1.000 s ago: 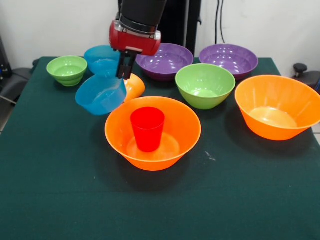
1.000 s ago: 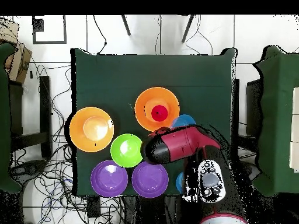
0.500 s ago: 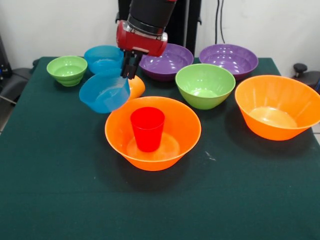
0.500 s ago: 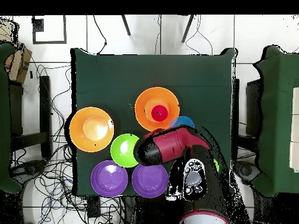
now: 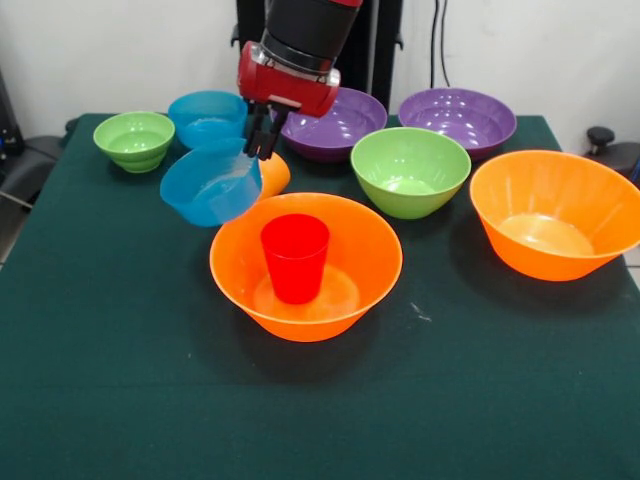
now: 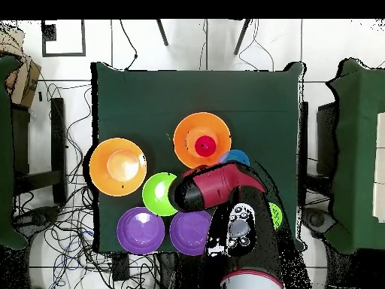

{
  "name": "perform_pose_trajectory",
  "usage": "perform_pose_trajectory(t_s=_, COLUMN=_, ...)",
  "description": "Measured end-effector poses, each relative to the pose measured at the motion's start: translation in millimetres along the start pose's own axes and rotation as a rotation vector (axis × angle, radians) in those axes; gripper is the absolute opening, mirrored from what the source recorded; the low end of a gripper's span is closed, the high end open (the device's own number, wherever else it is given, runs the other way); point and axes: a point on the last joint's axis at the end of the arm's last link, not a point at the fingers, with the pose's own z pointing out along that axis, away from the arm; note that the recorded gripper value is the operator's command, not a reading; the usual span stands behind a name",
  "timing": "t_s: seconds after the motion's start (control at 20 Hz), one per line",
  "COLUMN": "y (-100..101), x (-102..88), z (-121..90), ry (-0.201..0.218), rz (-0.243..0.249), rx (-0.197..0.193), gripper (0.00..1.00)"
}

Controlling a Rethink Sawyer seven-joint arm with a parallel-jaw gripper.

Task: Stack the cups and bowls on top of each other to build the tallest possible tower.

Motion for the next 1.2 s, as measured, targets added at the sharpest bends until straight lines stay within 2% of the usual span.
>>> perform_pose_trajectory(t_s=0.3, y=-0.5, x=-5.7, z=-0.7, ry=-0.027, rz=-0.004, rx=0.027, gripper=0.00)
perform_pose_trajectory(t_s=0.7, y=-2.2, x=-11.5, z=-4.5, ry=-0.034, rz=0.000, rx=0.060, gripper=0.00)
perform_pose_trajectory(t_s=1.2, y=9.8, x=-25.9, z=-17.1, ry=-0.055, rz=0.024, rx=0.109, gripper=0.00)
